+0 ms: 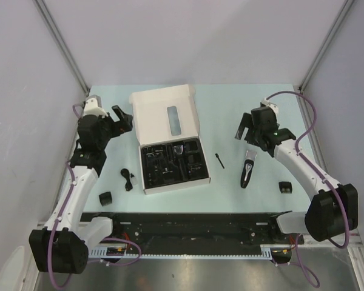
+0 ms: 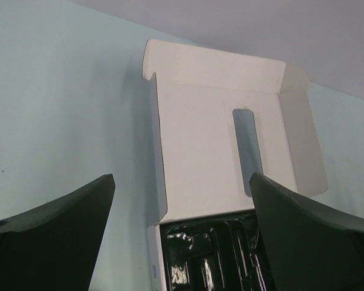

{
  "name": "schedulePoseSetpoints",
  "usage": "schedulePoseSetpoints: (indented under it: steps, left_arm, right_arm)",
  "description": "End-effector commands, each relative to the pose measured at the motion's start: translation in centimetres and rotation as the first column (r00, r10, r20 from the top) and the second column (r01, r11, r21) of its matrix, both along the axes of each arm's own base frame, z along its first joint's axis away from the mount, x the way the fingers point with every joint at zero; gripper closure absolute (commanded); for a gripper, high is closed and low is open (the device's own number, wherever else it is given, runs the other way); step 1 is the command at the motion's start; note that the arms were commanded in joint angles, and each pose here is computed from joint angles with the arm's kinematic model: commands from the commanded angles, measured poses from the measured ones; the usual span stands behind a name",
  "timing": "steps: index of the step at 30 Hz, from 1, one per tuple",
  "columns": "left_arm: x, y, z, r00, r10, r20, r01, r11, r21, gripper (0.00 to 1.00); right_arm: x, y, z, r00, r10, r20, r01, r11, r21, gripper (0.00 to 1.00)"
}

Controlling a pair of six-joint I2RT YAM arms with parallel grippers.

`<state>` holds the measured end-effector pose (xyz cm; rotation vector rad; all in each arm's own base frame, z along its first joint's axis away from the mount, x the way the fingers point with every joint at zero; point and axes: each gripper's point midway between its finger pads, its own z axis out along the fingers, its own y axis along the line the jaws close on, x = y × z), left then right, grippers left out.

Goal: Sort the hair-cutting tools

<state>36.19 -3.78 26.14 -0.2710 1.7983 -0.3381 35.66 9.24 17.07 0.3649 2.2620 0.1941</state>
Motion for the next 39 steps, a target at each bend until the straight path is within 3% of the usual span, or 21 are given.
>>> schedulePoseSetpoints:
  steps: [1, 10, 30, 36, 38, 39]
  left_arm:
    - [-0.8, 0.3, -0.4, 1.000, 0.006, 0.008, -0.006, 1.000, 0.003, 0.00]
    - [-1.2, 0.4, -2.3, 0.999, 0.023, -0.030, -0.023, 1.000, -0.009, 0.00]
    - [-1.0, 1.2, -4.5, 0.993, 0.085, -0.084, -0.085, 0.996, -0.002, 0.00]
    - [-1.1, 1.2, -4.8, 0.992, 0.084, -0.089, -0.084, 0.996, -0.003, 0.00]
    - [-1.1, 1.1, -4.9, 0.992, 0.083, -0.092, -0.084, 0.996, -0.006, 0.00]
    - [-1.1, 1.1, -4.9, 0.992, 0.083, -0.093, -0.084, 0.996, -0.008, 0.00]
  right_arm:
    - [-3.8, -4.8, -3.6, 0.954, -0.260, -0.148, 0.233, 0.956, -0.178, 0.07]
    - [-6.7, -3.7, -7.8, 0.906, -0.275, -0.322, 0.209, 0.951, -0.227, 0.10]
    - [-8.4, -1.3, -15.1, 0.851, -0.216, -0.479, 0.119, 0.967, -0.225, 0.19]
    - [-8.9, -1.7, -16.0, 0.838, -0.210, -0.503, 0.131, 0.973, -0.188, 0.33]
    - [-8.8, -1.8, -16.0, 0.839, -0.211, -0.501, 0.132, 0.973, -0.188, 0.43]
    - [-8.8, -1.9, -15.9, 0.843, -0.199, -0.499, 0.118, 0.975, -0.189, 0.56]
